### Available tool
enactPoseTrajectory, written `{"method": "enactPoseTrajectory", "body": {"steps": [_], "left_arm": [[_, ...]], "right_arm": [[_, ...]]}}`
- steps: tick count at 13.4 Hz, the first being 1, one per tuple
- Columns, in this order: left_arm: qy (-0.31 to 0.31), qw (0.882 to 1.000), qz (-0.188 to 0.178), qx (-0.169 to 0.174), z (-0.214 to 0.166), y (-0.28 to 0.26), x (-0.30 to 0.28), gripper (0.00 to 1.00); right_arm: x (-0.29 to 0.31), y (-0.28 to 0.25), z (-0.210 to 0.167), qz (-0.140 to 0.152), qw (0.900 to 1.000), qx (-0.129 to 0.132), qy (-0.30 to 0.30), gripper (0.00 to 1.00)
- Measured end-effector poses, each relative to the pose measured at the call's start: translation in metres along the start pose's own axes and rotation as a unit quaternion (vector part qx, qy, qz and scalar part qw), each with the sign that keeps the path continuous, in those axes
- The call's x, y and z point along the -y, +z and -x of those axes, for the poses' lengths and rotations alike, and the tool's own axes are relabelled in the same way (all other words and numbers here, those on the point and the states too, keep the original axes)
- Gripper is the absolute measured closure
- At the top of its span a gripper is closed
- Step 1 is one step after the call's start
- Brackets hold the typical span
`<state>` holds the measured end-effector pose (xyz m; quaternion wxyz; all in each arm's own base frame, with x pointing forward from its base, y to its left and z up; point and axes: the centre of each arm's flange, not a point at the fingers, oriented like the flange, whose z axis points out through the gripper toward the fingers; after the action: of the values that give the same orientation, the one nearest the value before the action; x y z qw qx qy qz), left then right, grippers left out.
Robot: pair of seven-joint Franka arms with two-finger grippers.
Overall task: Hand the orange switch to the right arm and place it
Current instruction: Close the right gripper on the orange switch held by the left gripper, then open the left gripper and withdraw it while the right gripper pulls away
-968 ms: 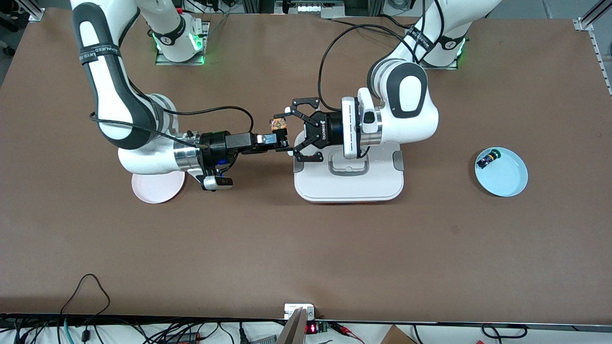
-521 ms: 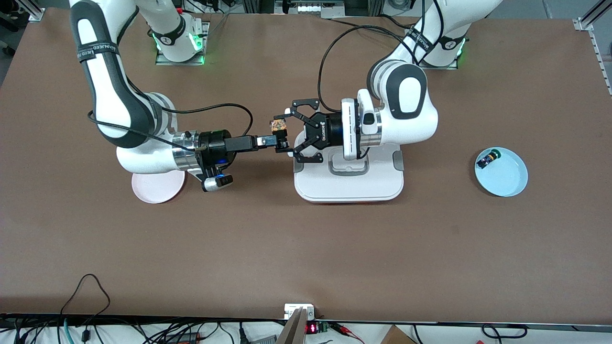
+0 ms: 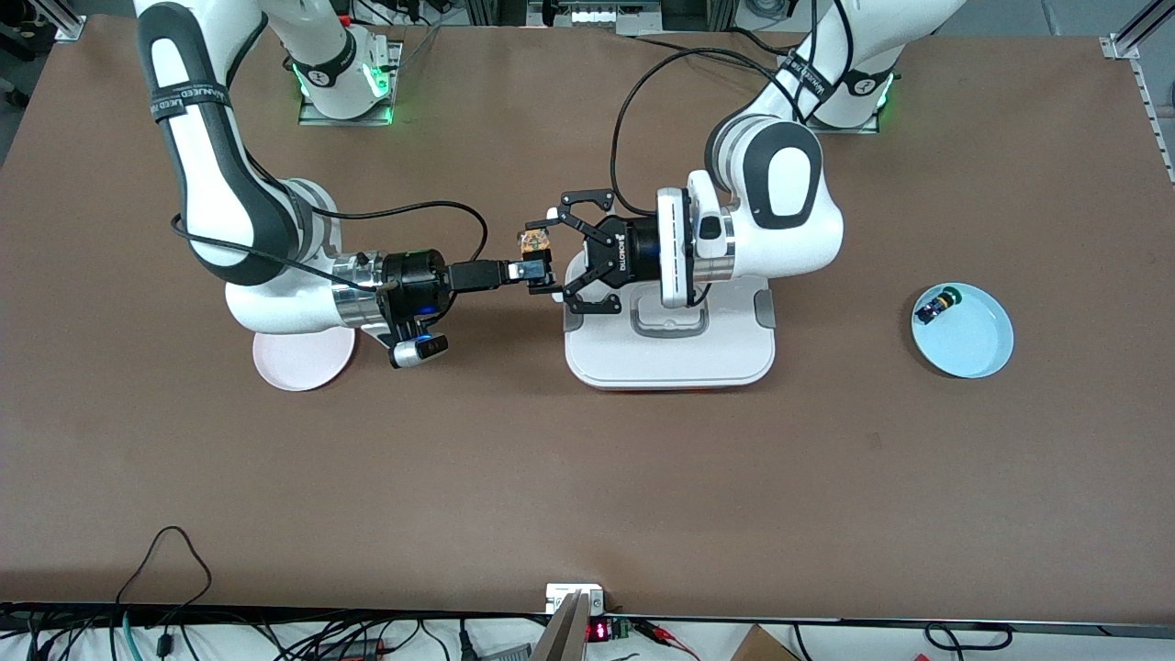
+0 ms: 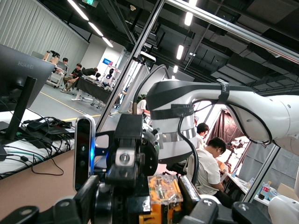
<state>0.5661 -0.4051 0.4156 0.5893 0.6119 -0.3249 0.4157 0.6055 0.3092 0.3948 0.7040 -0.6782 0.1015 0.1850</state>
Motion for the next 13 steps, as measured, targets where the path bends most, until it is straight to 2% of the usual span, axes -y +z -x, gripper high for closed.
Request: {"method": "enactPoseTrajectory", "body": {"steps": [7,8,10,12,13], "left_arm": [[0.003,1.000,0.000,0.000,0.000,0.000,0.000,0.26],[-0.004,1.000,0.000,-0.002,0.000,0.001,0.000,0.21],[-0.017,1.000,-0.003,-0.010,-0.001,0.000,0.001,0.01],[-0.012,1.000,-0.015,-0.017,-0.010,-0.013,0.010,0.00],[-0.004,0.999,-0.034,-0.022,-0.023,-0.034,0.022,0.00]], "right_arm": [[0.000,0.000,0.000,0.000,1.000,0.001,-0.014,0.61],[0.000,0.000,0.000,0.000,1.000,0.002,-0.024,0.61],[0.000,0.001,0.001,0.000,0.999,0.003,-0.034,0.61],[0.001,-0.001,-0.001,-0.001,0.999,-0.004,-0.042,0.61],[0.001,-0.002,-0.001,-0.002,0.999,-0.002,-0.044,0.61]]}}
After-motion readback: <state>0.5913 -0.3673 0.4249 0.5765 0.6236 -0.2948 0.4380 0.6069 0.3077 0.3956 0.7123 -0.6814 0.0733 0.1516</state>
